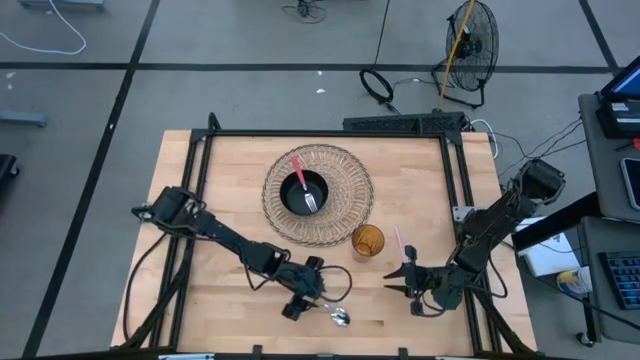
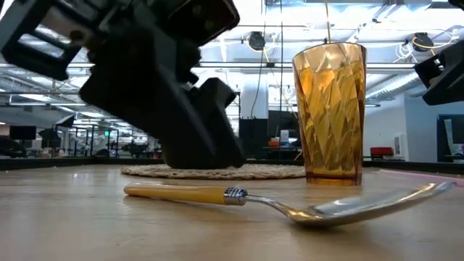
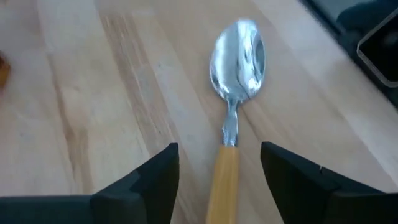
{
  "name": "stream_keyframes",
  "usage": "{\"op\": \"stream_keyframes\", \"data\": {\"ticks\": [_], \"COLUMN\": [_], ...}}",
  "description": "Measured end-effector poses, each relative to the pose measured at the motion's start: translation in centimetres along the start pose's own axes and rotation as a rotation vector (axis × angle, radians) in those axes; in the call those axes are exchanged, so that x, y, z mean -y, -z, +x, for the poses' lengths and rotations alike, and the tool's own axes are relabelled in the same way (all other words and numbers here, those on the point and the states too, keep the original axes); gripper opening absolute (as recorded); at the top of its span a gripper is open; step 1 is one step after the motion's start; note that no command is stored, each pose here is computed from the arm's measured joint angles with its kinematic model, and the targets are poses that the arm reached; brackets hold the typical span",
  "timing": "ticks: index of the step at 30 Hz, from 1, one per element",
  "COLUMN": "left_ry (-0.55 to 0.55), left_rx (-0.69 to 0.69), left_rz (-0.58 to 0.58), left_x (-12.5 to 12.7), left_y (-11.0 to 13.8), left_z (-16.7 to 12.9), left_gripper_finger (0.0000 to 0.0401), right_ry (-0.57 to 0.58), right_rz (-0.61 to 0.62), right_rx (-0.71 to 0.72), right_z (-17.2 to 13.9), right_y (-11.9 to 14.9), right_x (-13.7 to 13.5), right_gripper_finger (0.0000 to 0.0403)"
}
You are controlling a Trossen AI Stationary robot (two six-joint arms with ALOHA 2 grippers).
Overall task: Pick & Place Utensil
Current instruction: Put the yellow spoon into the black bowl on the woven mat
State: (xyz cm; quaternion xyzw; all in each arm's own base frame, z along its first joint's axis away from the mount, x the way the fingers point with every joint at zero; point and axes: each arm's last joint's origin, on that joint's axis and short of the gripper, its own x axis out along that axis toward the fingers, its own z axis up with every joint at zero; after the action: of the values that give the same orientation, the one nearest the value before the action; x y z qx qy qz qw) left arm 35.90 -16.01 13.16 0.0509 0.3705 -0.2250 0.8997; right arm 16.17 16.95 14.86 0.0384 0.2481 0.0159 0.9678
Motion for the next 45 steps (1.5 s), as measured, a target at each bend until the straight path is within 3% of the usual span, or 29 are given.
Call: {"op": "stream_keyframes", "data": {"ticks": [10, 22, 35, 45], "left_ry": [0.001, 0.004, -0.056, -0.167], "left_rx": [-0.021, -0.068, -0.164, -0.193], "left_rz": [-0.025, -0.015, 0.005, 0.035], "left_x": [-0.1, -0.1, -0.3, -0.5], "left_y": [0.9, 1.6, 2.5, 2.7], "left_z": [1.2, 1.7, 1.6, 1.3], "left_gripper_finger": [0.0171, 0.0135, 0.0054, 0.007], "right_ry": [-0.004, -0.007, -0.01, -0.01], "right_rz": [-0.001, -0.005, 0.0, 0.001], "right_rx": [0.006, 0.011, 0.015, 0.015], "right_z": [0.0, 0.0, 0.0, 0.0], "right_y": [-0.1, -0.1, -0.2, -0.2], "right_x": [0.0, -0.1, -0.1, -0.1], "right_gripper_finger": [0.0096, 0.0095, 0.0094, 0.0093]}}
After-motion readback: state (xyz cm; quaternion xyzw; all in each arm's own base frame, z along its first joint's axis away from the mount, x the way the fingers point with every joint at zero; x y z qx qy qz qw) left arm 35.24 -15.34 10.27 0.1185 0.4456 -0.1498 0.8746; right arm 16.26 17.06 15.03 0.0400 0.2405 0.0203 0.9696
